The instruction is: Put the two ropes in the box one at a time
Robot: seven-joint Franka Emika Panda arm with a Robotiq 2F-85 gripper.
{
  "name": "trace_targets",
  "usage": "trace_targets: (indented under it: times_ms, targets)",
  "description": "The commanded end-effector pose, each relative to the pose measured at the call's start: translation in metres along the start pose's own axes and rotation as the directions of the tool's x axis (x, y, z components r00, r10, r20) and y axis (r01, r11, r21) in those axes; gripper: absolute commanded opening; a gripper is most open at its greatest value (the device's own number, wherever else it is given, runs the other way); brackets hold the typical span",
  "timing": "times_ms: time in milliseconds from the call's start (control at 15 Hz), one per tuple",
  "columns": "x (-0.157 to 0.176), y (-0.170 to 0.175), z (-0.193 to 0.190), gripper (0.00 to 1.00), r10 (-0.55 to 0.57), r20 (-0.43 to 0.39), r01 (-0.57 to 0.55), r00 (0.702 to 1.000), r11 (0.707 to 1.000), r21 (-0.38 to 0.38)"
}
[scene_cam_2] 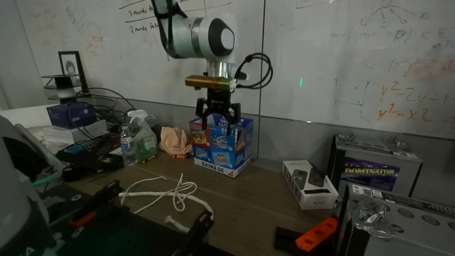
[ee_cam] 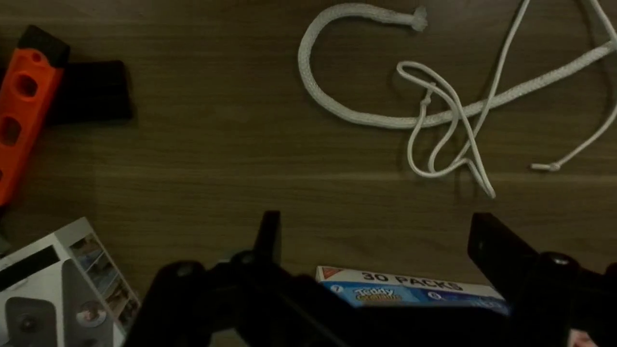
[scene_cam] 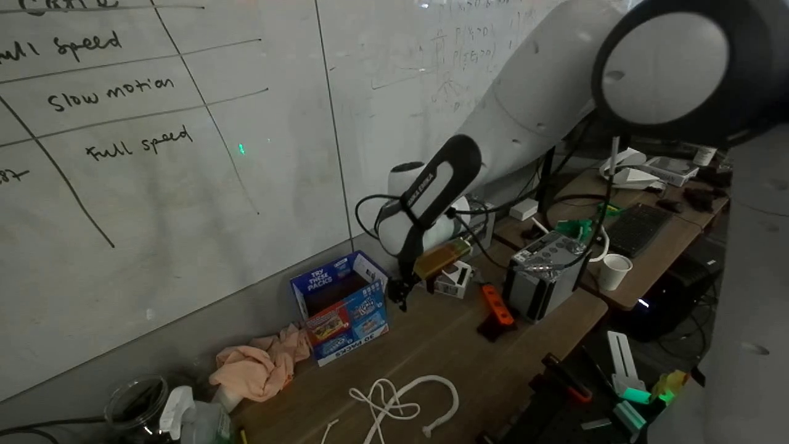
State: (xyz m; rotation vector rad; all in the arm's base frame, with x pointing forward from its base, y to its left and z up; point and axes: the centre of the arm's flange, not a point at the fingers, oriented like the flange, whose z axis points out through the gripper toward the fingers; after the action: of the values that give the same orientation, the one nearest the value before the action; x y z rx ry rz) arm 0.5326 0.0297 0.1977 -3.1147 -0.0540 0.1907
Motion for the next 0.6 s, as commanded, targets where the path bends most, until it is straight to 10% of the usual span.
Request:
trace_targets:
  times_ms: [0,533]
  targets:
    - [0.033,-0.015,0.039,1.0,-0.034,0.009,0.034,0.999,0.999,-0.033]
    - [0.045,-0.07,0.093,1.0,-0.11,-0.063,0.1,0.992,0.986,-0.134]
